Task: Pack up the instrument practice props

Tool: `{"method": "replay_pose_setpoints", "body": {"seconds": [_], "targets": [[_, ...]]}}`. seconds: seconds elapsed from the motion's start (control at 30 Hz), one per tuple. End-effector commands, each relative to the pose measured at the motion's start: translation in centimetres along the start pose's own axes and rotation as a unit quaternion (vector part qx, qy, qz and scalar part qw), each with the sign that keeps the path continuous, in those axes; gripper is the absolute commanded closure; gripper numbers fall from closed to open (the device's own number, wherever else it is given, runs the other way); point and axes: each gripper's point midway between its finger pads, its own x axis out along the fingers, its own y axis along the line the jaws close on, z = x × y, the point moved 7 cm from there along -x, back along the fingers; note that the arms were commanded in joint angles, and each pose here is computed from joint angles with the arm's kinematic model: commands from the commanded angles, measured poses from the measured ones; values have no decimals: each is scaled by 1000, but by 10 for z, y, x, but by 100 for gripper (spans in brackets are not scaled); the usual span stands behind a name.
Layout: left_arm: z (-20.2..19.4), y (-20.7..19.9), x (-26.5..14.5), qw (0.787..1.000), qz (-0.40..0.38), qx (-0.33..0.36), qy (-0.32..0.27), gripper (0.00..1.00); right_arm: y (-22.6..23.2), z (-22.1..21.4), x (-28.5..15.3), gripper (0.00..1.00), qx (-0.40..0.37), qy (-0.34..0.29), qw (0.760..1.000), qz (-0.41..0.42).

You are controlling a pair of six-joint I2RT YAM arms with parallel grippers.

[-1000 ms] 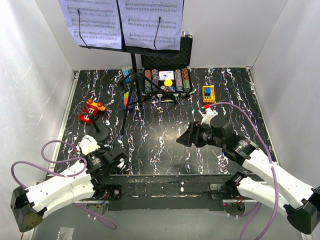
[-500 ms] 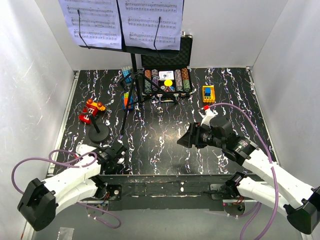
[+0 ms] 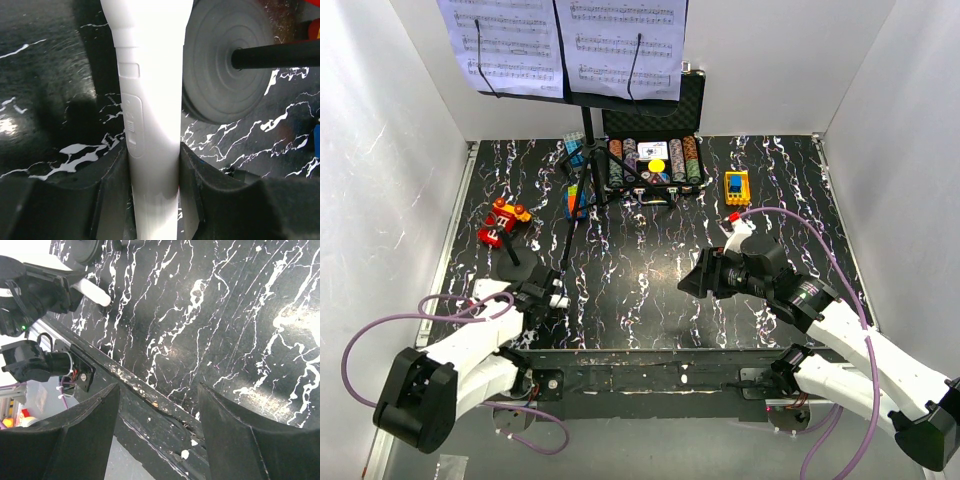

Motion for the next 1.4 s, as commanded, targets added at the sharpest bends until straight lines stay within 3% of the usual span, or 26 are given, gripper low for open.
{"method": "replay_pose_setpoints", "body": {"seconds": [0.0,0.1,0.33,0.57,0.7,1.0,1.17,1.27,1.37], "targets": [[-15,20,7,996,46,53,54,80,4,10,-6,30,-21,-20,1000,-1],[-16,21,6,995,46,62,60,62,3,9,-7,30,-23,-20,1000,-4],[-8,22,0,996,41,62,57,36,-1,6,-8,29,-25,-19,999,-11],[-2,22,-12,995,33,67,71,34,-2,5,-11,29,-24,-21,999,-13],[-2,21,-28,989,12,90,119,34,-5,3,-13,29,-25,-21,999,-16],[18,-4,-71,971,-117,126,166,17,-4,2,-10,29,-21,-19,1000,-11],[20,-43,-92,946,-197,182,185,14,-3,4,-9,29,-24,-18,999,-11],[11,-74,-108,915,-271,229,189,14,-4,5,-7,29,-29,-20,999,-14],[-1,-107,-126,882,-345,281,154,14,-5,6,-6,29,-30,-21,999,-18]]}}
